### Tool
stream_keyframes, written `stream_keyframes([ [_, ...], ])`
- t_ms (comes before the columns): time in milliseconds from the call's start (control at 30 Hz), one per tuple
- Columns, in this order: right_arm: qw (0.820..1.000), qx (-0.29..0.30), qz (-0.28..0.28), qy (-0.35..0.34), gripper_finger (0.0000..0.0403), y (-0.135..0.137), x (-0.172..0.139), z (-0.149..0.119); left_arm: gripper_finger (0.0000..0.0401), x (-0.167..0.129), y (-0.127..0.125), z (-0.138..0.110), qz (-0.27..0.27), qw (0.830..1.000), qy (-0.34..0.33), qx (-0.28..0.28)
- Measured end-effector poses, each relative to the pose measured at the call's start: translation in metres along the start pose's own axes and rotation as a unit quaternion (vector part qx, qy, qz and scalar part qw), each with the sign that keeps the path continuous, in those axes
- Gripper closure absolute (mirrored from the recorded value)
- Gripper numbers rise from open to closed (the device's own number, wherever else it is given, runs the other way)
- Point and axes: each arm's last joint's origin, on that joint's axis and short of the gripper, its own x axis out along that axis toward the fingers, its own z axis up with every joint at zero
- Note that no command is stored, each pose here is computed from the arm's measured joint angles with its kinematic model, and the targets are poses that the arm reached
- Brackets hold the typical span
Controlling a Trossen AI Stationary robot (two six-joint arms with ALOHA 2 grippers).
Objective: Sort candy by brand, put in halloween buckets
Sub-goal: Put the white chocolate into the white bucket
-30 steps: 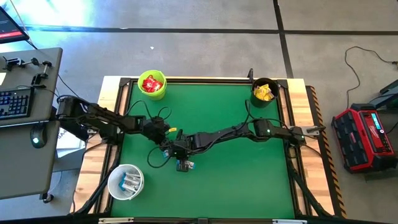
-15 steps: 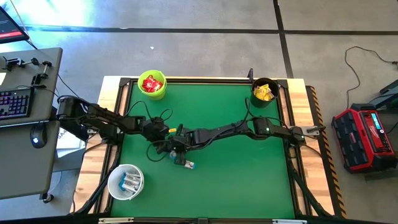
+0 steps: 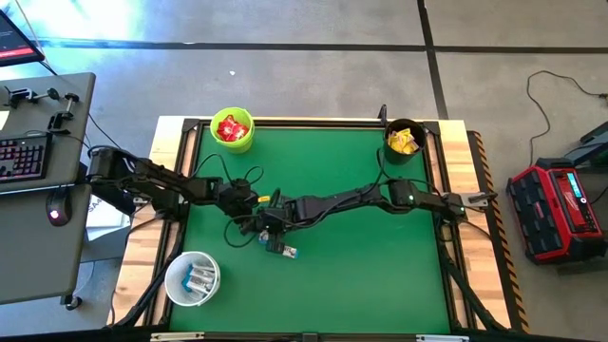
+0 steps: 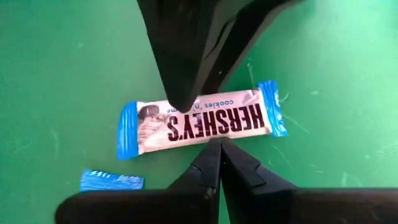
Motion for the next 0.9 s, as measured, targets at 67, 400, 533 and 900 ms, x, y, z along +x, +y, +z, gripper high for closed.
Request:
stream_keyframes([
  [67, 1.000, 0.000, 0.007, 0.005, 0.0403, 0.000, -0.003, 0.000, 0.0294, 0.000, 0.000, 0.000, 0.001, 1.000, -0.001, -0.004],
  [400, 0.999, -0.002, 0.038, 0.010, 0.0403, 0.019, 0.002, -0.011, 0.0259, 0.000, 0.000, 0.000, 0.002, 0.999, -0.001, -0.042],
  [533, 0.999, 0.014, 0.044, -0.016, 0.0403, 0.022, 0.007, -0.012, 0.0234, 0.000, 0.001, -0.001, 0.002, 0.999, 0.004, -0.048],
  [900, 0.998, 0.029, 0.030, -0.054, 0.0403, 0.016, 0.014, -0.011, 0.0217, 0.000, 0.000, 0.000, -0.004, 0.999, -0.001, -0.052],
])
